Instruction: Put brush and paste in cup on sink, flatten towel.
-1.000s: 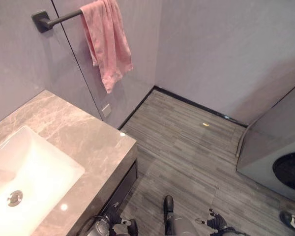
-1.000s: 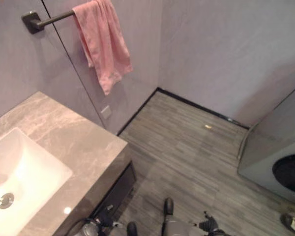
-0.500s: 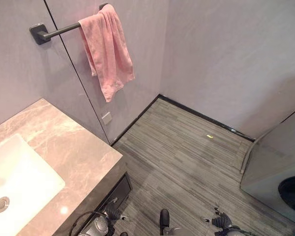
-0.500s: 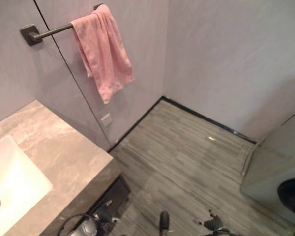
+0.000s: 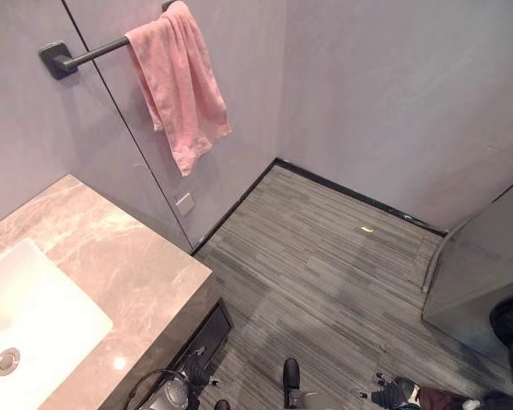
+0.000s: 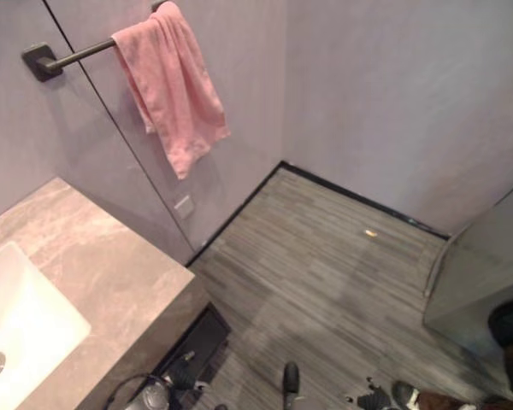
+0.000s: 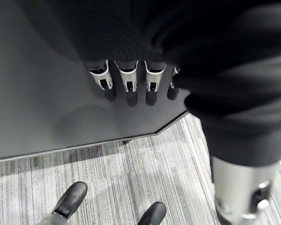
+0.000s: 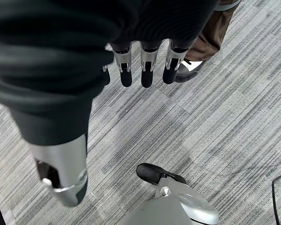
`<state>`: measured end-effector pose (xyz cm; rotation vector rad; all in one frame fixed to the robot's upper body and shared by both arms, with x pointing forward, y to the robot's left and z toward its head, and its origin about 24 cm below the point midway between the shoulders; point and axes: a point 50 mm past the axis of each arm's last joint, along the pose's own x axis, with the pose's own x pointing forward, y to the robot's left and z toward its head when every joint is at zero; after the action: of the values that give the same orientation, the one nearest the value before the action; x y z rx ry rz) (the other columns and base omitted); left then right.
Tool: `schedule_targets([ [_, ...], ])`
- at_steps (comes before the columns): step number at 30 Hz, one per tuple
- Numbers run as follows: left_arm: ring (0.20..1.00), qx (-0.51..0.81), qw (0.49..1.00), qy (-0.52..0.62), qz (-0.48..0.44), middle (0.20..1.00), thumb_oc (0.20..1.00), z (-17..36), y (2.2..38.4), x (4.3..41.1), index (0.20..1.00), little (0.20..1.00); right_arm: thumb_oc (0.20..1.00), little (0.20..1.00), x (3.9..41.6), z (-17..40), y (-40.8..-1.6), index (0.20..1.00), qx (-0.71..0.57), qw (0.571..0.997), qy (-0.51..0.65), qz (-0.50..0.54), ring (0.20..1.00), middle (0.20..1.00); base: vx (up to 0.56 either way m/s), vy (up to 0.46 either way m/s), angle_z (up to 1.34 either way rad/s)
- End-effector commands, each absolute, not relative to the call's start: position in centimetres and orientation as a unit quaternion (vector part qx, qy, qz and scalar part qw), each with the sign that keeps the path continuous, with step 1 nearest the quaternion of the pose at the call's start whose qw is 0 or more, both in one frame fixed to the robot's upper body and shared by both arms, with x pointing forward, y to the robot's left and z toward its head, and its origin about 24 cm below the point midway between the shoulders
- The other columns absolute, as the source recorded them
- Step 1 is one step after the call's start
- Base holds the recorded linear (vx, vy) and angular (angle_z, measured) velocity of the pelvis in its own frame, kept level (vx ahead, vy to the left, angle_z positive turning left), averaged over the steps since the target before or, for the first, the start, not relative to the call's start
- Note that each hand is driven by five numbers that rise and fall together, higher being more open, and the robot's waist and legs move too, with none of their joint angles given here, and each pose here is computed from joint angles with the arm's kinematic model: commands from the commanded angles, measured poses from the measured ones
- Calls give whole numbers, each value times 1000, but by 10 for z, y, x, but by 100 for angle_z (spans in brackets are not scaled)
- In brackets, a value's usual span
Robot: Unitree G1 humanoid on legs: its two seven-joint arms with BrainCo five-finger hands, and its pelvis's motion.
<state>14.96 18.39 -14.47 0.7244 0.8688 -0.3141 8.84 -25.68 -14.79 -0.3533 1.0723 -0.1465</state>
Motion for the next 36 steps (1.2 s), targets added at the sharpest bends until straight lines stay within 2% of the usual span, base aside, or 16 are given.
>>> schedule_targets([
  [1, 1000, 365, 840, 387, -104, 1000, 1000, -132, 202, 177, 1000, 1000, 1000, 1000, 93, -143, -265, 1000, -182, 847, 493, -81, 1000, 1000, 74, -95, -5],
  [16, 1000, 364, 840, 387, -107, 1000, 1000, -133, 199, 177, 1000, 1000, 1000, 1000, 100, -139, -271, 1000, -191, 852, 480, -87, 1000, 1000, 33, -28, 1],
  [24, 1000, 368, 835, 398, -94, 1000, 1000, -134, 208, 173, 1000, 1000, 1000, 1000, 97, -139, -271, 1000, -190, 853, 479, -86, 1000, 1000, 32, -36, -1],
  [36, 1000, 366, 851, 374, -43, 1000, 1000, -119, 227, 192, 1000, 1000, 1000, 1000, 102, -125, -289, 1000, -203, 864, 449, -105, 1000, 1000, 78, -119, -15],
])
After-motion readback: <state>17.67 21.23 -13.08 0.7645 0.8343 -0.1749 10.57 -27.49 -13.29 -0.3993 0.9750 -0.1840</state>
